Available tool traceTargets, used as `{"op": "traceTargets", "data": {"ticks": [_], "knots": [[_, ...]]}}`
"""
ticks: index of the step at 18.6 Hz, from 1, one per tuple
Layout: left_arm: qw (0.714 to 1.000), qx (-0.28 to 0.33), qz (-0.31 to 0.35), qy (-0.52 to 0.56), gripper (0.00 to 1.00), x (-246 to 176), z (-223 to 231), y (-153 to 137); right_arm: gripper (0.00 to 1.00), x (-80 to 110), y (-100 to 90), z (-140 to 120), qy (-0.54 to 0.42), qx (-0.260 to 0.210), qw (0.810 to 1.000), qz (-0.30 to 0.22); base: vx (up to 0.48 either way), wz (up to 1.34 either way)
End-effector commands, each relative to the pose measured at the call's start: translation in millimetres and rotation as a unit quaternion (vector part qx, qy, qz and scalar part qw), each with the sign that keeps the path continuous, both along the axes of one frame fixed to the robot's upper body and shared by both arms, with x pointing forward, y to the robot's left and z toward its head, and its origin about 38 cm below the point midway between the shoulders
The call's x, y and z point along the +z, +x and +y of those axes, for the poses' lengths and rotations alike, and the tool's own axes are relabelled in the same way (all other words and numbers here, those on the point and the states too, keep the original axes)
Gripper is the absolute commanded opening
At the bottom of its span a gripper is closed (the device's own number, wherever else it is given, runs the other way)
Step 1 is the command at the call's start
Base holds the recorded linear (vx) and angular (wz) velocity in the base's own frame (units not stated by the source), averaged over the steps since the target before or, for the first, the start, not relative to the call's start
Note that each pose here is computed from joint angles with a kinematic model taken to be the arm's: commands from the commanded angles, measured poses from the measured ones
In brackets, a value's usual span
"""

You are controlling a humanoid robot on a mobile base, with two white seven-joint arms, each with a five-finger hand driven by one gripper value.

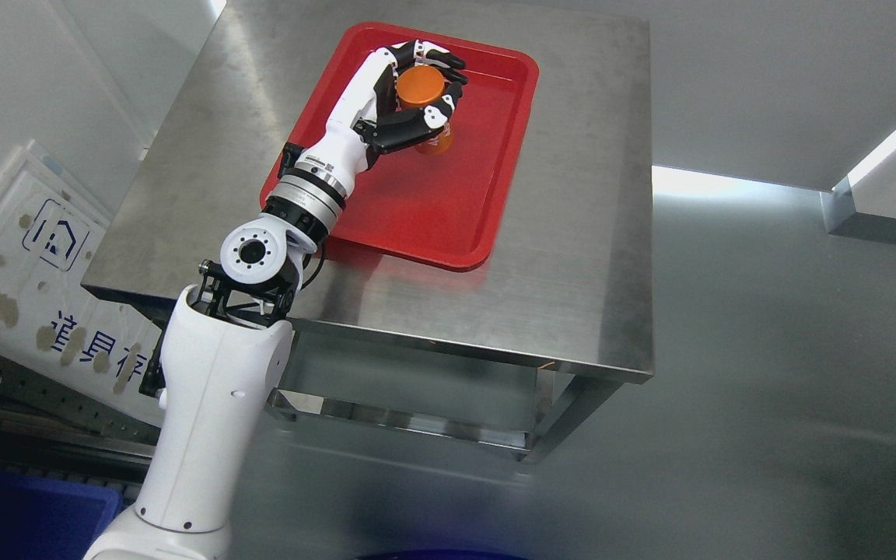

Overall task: Grab orange capacitor from left shelf to right desk
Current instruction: 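Lower the capacitor with the left hand onto the red tray, then open the left hand and release the capacitor upright on the tray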

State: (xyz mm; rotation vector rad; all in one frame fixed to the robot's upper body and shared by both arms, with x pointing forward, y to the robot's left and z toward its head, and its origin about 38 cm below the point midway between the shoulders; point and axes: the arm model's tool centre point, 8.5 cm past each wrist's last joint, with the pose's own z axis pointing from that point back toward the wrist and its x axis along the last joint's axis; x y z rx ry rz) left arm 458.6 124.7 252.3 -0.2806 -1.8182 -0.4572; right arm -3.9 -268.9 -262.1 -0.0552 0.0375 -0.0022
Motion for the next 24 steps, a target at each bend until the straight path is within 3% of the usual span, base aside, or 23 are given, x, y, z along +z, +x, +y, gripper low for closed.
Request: {"op": "traceTargets", "data": {"ticks": [1,13,16,21,24], "knots": [[1.000,-0.005,0.002,0.012,0.06,-3.4,0.3,-2.1,1.00,0.4,2.9,-11.4,-0.009,-0.004,1.000,-0.011,0.000,0.00],[0.999,0.003,0.012,0.042,0.06,26.0,-6.0,17.6,1.00,0.4,2.9,-11.4,-0.009,-0.004,1.000,-0.011,0.000,0.00],[0.998,0.013,0.028,0.053,0.21,13.2,-2.5,23.0,1.00,0.4,2.9,-11.4,-0.009,-0.004,1.000,-0.011,0.000,0.00],[0.997,0.026,0.052,0.057,0.22,-6.4,4.1,28.5,1.00,0.4,2.9,-11.4,-0.009,-0.004,1.000,-0.011,0.000,0.00],[0.996,0.027,0.056,0.059,0.36,-8.7,4.0,29.7,1.00,0.4,2.9,-11.4,-0.009,-0.004,1.000,-0.011,0.000,0.00]]}}
